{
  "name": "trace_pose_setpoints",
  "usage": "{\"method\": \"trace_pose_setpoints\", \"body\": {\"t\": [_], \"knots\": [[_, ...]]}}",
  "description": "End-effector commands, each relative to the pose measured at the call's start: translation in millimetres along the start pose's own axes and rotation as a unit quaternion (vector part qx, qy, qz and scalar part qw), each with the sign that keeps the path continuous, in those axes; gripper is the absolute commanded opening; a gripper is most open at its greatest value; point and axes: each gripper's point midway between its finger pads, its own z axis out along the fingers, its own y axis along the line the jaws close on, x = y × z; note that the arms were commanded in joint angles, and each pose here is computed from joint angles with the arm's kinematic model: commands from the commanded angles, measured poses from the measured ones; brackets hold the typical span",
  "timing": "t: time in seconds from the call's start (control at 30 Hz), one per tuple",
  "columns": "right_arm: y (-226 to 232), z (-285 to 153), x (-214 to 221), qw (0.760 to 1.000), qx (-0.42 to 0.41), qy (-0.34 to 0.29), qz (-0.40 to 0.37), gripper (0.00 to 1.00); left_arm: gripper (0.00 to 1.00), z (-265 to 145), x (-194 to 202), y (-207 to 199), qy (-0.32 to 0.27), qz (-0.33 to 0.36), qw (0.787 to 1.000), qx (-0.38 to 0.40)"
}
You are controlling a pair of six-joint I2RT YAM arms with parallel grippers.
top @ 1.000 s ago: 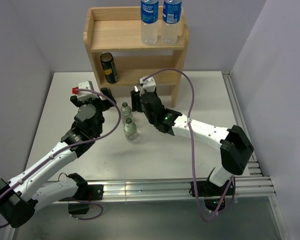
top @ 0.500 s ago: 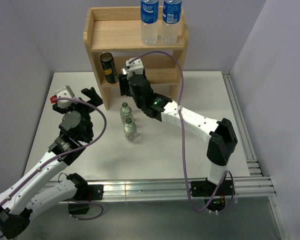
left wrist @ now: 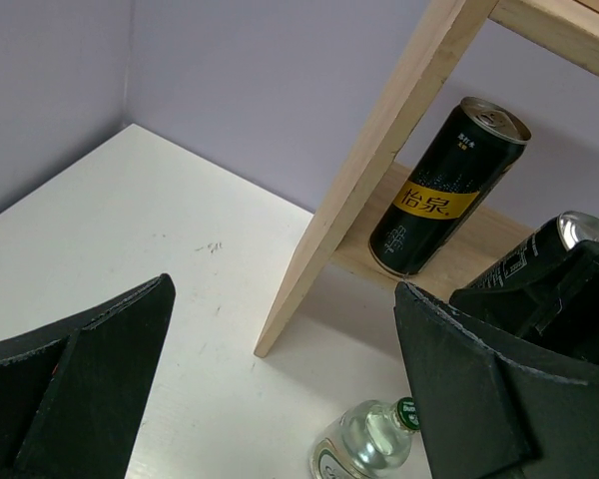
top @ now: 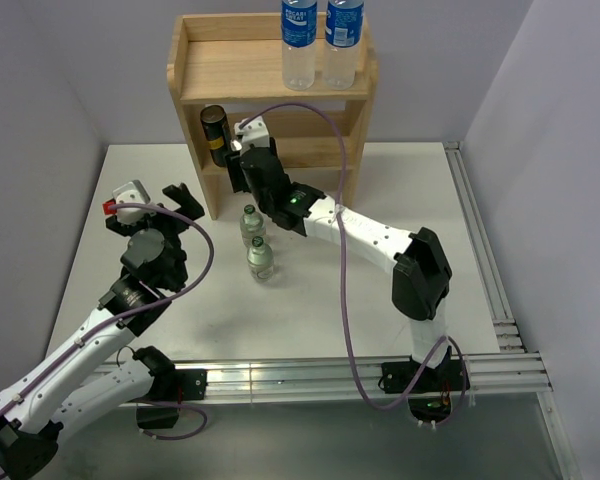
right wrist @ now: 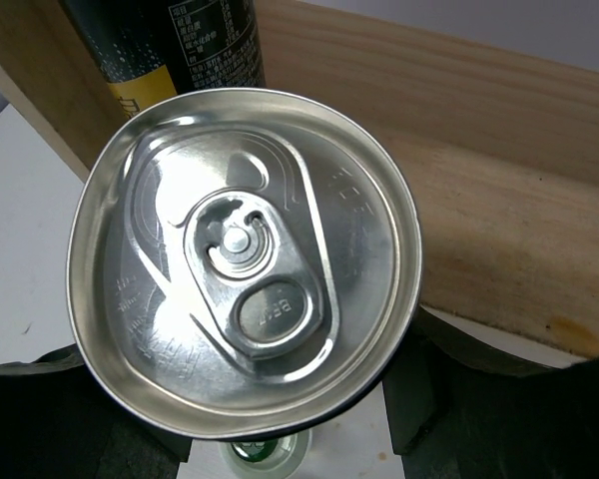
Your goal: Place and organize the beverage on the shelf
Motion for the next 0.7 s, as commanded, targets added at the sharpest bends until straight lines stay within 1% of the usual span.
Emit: {"method": "trace_pose_setpoints", "body": {"t": [0.0,0.3,0.67], "knots": [[-5,-9,-83,0.994,0.004,-0.102,0.051,0.0,0.99,-1,-7,0,-0.009,-0.014,1.0,-0.001],[-15,-4,-97,0.99,0.02,-0.123,0.06,0.0,0.99,-1,-1,-1,-0.006,-0.009,1.0,0.002],[-31,32,-83,0.99,0.048,-0.121,0.063,0.0,0.99,-1,3,1,-0.005,-0.003,1.0,0.002]]}}
